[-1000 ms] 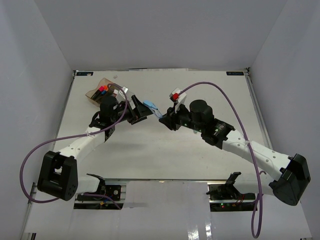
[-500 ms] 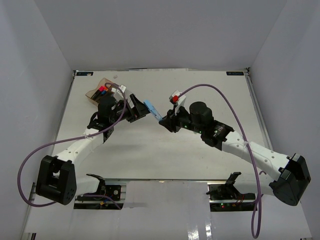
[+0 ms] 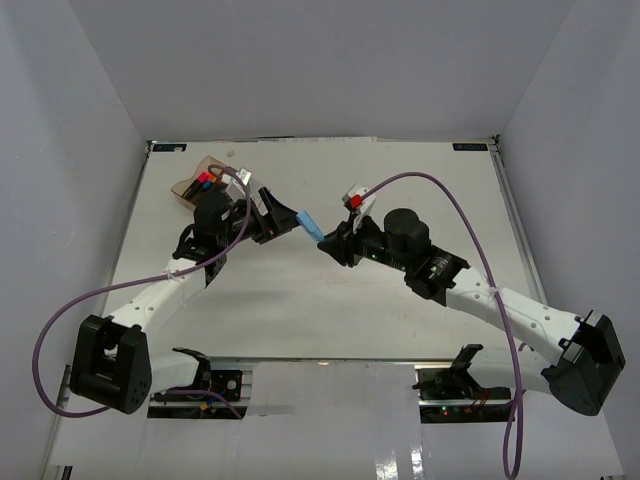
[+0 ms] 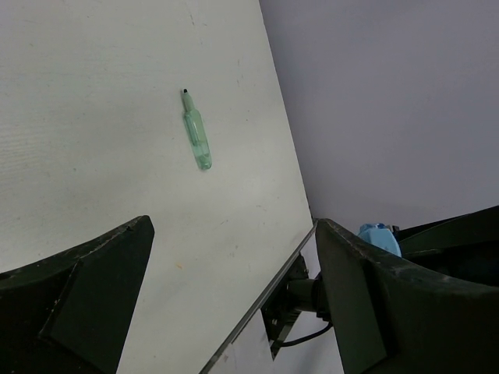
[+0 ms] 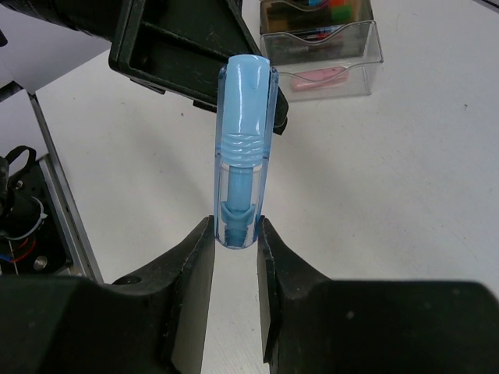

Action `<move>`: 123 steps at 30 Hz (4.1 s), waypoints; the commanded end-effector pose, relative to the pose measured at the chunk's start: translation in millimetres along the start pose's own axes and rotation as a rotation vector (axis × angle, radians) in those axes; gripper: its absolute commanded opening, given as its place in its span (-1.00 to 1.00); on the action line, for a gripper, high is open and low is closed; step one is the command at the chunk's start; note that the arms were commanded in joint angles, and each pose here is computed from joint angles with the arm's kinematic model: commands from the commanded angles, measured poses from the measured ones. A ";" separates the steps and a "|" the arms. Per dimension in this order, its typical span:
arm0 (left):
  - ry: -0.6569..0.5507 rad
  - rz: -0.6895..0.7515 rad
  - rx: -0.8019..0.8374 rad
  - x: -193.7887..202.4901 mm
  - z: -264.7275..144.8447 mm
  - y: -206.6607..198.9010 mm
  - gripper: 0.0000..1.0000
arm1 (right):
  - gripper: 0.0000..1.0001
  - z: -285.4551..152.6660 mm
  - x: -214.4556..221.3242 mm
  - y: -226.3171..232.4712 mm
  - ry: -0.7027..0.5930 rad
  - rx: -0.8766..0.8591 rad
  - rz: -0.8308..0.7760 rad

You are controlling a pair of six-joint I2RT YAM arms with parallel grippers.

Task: Sort the stationery into containers
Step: Close the pen cap on the pen.

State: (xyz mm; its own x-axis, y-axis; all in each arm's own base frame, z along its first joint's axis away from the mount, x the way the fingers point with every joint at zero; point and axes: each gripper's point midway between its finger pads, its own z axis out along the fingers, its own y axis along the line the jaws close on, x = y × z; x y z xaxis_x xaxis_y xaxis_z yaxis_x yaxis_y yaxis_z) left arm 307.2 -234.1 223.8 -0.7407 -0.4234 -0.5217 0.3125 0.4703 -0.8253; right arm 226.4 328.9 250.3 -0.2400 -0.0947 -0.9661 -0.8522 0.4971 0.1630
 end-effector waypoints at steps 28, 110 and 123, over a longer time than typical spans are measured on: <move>0.182 0.353 0.018 -42.7 -60.3 -85.1 0.78 | -0.75 -30.0 -13.7 4.9 -0.240 -0.048 -0.400; 0.423 0.284 0.052 39.8 -20.5 -52.7 -0.68 | -0.85 7.4 -108.0 19.6 -0.386 -0.107 -0.541; 0.495 0.233 0.031 66.5 -12.0 -38.2 -0.64 | -0.85 -3.1 -150.4 21.3 -0.472 -0.071 -0.594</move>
State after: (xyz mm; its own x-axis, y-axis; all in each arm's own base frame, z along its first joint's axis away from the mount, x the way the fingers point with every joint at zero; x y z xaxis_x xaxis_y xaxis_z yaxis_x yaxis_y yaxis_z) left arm 282.4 -252.2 258.0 -0.7325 -0.0080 -0.6808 0.5702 0.5392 -0.6198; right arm 241.1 333.6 225.8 0.1251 -0.3233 -0.9380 -0.9139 0.3305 -0.2358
